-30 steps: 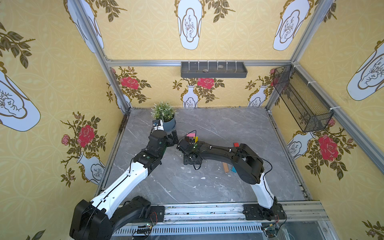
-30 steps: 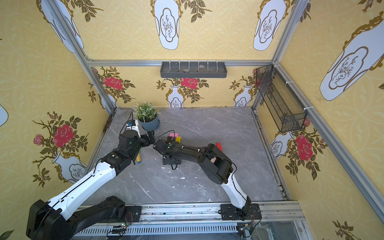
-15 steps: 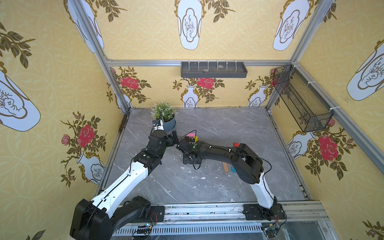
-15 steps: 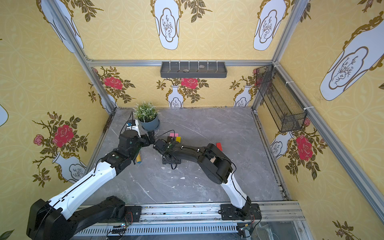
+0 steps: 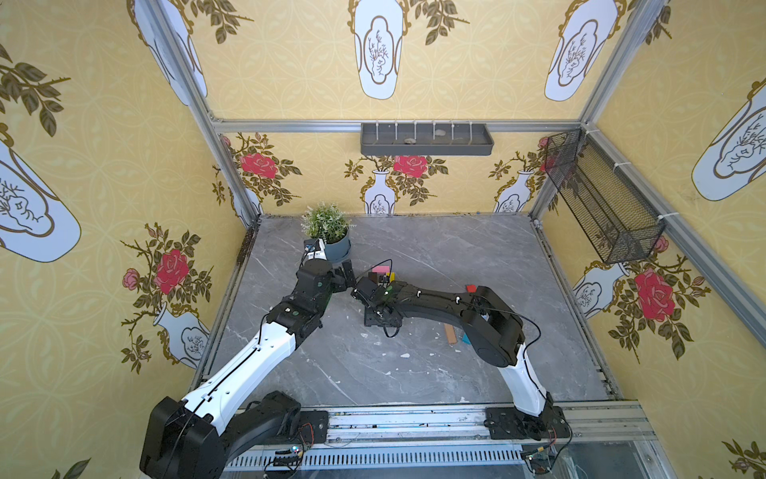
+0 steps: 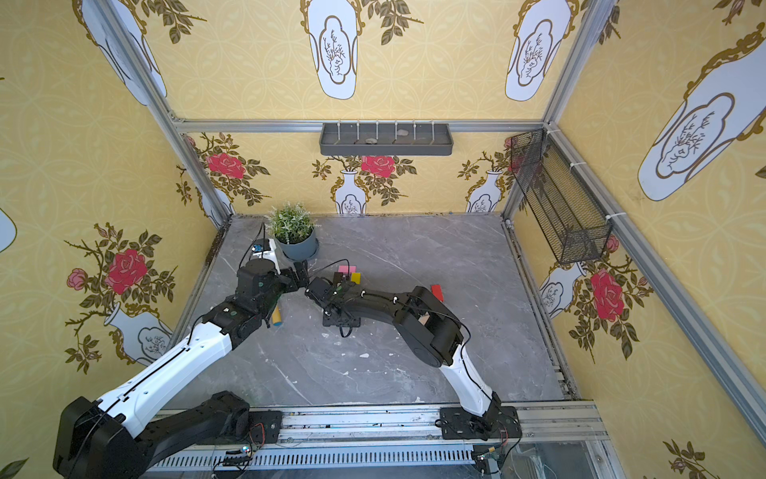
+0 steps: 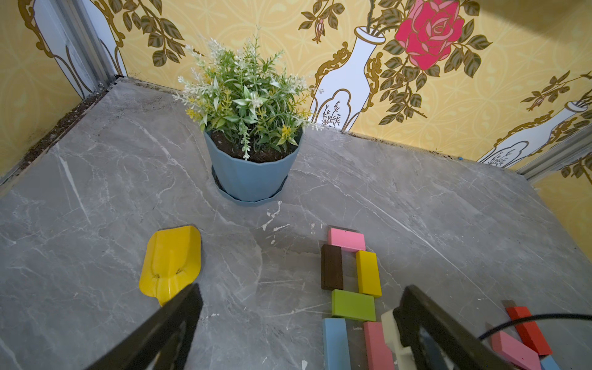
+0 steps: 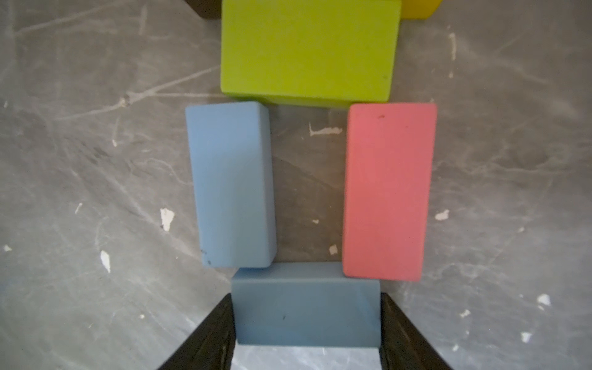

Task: Assemble the number 8 with building blocks
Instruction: Assemble the building block at the center of the board.

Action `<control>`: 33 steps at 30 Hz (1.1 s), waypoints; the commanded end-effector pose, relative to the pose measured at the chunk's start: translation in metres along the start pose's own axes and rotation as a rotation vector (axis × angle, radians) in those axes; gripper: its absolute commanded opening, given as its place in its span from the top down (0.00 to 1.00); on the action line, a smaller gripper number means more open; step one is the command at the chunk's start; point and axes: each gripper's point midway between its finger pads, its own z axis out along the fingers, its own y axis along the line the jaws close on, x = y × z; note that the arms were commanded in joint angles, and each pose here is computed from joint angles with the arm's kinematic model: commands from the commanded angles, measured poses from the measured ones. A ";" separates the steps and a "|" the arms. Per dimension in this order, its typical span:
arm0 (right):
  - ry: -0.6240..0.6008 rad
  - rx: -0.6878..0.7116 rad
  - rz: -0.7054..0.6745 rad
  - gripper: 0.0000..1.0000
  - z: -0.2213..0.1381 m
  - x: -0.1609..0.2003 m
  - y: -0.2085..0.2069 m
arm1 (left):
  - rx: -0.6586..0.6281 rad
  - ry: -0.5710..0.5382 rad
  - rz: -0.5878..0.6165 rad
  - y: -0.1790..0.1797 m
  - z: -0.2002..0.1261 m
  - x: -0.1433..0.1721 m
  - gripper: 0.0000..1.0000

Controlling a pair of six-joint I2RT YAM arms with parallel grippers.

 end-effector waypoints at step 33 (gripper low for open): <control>-0.068 -0.187 0.094 0.00 -0.080 -0.008 0.003 | 0.039 -0.033 -0.013 -0.003 -0.009 -0.005 0.00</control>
